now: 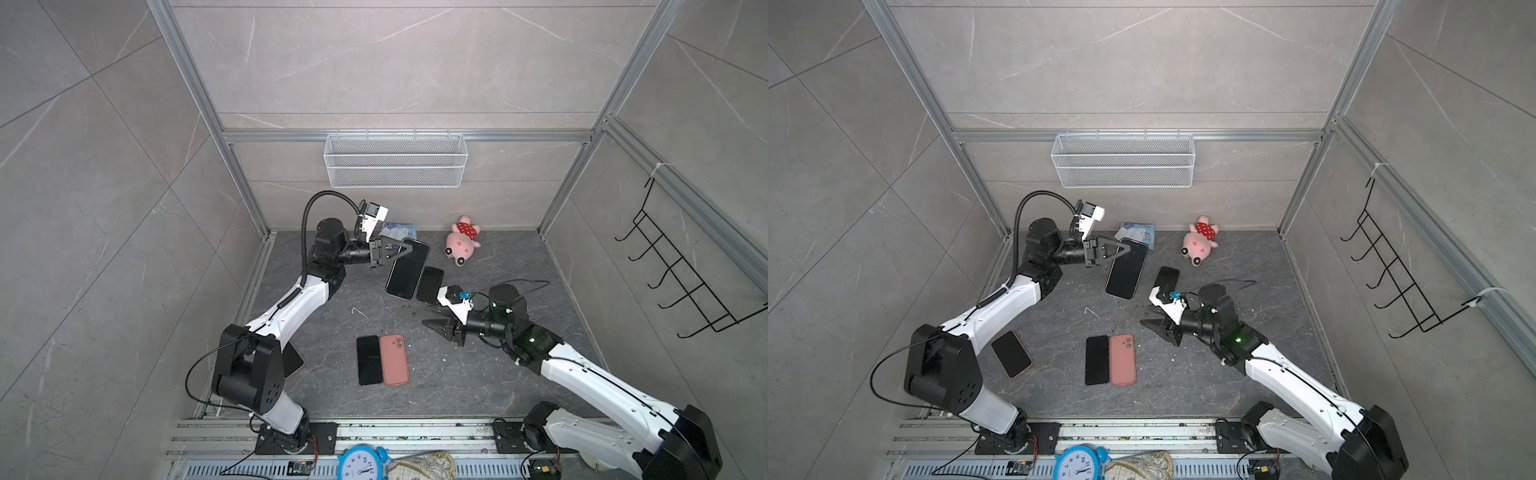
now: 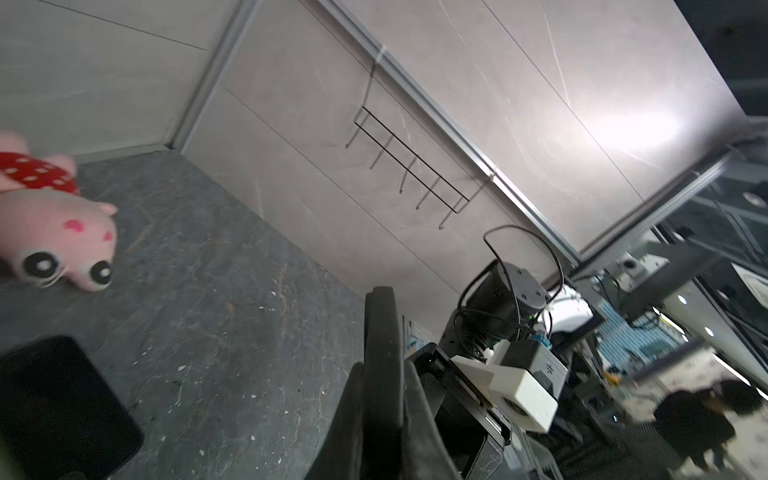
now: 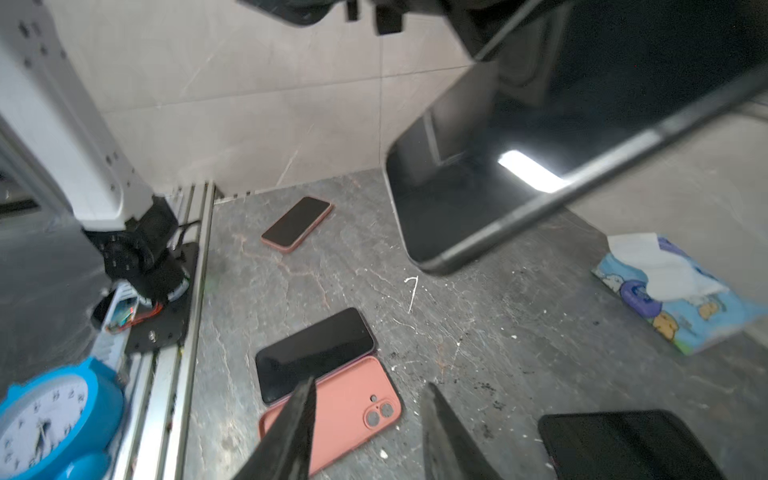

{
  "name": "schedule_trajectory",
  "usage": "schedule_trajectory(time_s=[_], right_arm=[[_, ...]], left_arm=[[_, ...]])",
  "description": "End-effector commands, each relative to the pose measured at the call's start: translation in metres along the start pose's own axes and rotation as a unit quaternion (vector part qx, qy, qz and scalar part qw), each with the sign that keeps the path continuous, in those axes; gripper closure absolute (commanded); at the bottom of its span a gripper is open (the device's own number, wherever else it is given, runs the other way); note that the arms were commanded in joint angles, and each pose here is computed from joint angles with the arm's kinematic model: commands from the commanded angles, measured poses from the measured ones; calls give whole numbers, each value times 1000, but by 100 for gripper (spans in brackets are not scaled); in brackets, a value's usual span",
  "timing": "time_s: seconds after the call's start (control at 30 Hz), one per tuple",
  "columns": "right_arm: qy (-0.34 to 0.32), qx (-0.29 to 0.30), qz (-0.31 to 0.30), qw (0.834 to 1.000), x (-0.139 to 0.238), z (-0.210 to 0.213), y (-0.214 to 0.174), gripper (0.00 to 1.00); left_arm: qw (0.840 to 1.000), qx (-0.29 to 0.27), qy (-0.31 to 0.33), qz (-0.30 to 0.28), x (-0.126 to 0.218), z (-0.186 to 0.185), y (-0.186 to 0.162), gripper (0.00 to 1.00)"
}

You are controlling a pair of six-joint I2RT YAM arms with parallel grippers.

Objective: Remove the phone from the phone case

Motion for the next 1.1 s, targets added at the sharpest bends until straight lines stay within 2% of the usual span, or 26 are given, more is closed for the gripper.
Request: schedule_trajectory(time_s=[0.0,0.1,0.2,0.3,0.4,0.57,0.73,0.9,1.07], right_arm=[[-73,-135,-77,985,17,-5,20,48],[-91,-243,-56,964,24,-8,29,48],[-66,-294,-63,952,26,-6,41,47],[-36,-291,-77,953,29,-2,49,47],[-22,-288,-66,955,27,0,50,46],[19,-334,-109,936,14,-4,51,46],[28,-374,-132,918,1,-13,50,47],[36,-399,-141,905,-12,-19,42,48],[35,-405,-142,903,-13,-19,36,50]], left_arm=[[992,-9,20,-121,21,-58,20,100],[980,87,42,-175,30,-53,14,100],[966,149,21,-209,35,-55,8,100],[967,152,31,-201,34,-61,2,100],[965,156,44,-208,38,-62,-4,100],[954,192,35,-228,37,-55,-13,100],[946,212,19,-244,38,-52,-19,100],[942,222,-4,-253,39,-49,-21,100],[941,221,-7,-257,39,-49,-22,100]])
Point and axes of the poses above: each gripper's point midway between its finger pads, its own x axis back along the fingers, its own z axis along the line the jaws close on, y = z × x, the point moved 9 cm from there along x, back along the fingers, and after that the axes turned 9 degrees about x, right-handed, at the moved point
